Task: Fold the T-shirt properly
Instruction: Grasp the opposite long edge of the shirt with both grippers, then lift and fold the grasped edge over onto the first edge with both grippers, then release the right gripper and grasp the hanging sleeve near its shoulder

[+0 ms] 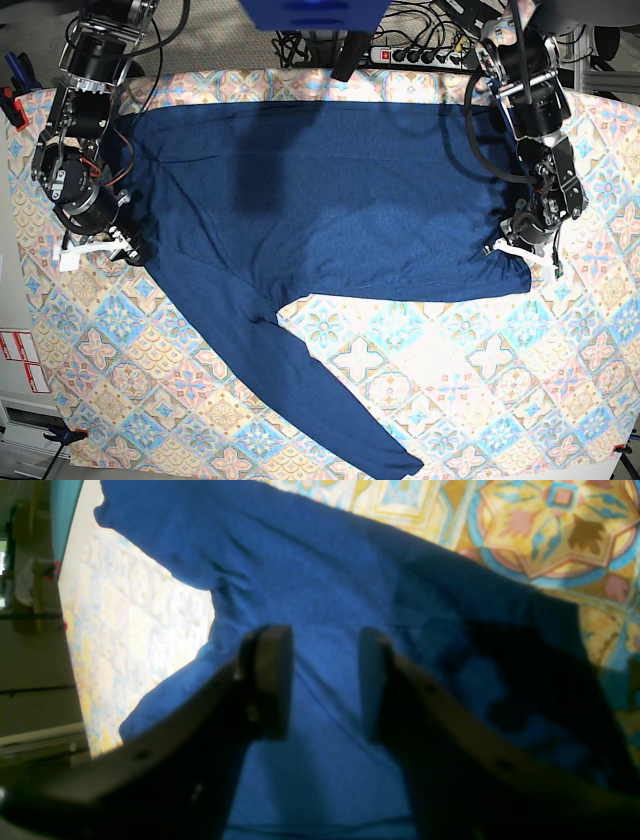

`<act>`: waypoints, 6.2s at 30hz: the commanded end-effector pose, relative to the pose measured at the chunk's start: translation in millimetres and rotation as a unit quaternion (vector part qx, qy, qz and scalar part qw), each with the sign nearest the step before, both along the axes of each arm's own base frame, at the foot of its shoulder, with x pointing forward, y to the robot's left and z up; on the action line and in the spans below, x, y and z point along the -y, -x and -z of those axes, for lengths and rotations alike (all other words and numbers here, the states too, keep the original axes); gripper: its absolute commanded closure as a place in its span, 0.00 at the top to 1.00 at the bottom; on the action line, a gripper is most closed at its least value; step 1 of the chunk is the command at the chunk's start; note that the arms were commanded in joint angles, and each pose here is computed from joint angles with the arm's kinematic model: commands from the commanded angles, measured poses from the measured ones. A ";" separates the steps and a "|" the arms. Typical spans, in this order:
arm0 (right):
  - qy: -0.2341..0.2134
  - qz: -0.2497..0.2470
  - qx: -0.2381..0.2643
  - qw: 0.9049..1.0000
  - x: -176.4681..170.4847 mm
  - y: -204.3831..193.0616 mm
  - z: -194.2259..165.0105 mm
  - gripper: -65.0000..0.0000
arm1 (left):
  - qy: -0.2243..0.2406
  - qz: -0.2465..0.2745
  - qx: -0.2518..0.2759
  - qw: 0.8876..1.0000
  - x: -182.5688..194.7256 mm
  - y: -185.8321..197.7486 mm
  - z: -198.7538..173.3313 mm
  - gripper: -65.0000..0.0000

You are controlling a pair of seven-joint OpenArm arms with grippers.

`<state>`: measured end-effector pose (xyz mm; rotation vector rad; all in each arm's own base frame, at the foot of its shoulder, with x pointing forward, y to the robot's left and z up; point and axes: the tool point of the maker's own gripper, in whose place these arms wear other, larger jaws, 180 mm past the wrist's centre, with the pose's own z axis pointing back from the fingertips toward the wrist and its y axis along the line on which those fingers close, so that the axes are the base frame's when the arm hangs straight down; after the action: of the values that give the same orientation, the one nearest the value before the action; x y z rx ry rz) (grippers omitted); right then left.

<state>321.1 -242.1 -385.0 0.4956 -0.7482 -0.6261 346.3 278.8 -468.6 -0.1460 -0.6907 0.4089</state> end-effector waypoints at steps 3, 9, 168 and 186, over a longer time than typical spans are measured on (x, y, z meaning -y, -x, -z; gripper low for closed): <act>0.007 -0.009 0.021 1.000 0.4 -11.5 -12.4 0.33 | -0.019 0.007 0.020 1.000 -8.2 -6.2 -16.9 0.00; 0.034 -0.045 0.004 0.998 -9.1 -19.8 -5.6 0.34 | -0.041 0.012 0.034 0.998 -13.1 1.9 -28.4 0.00; 0.382 -0.336 0.093 0.856 -38.0 17.3 -37.8 0.25 | -0.089 0.124 -0.043 0.987 -23.9 161.3 -32.8 0.35; 0.266 -0.352 0.020 0.897 -81.7 -90.1 32.8 0.31 | 0.031 0.029 0.069 0.997 -30.4 136.1 -72.4 0.35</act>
<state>390.7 -161.2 -440.2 0.2277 -0.6049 0.2696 203.0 304.4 -407.8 -0.2567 -0.7670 0.3805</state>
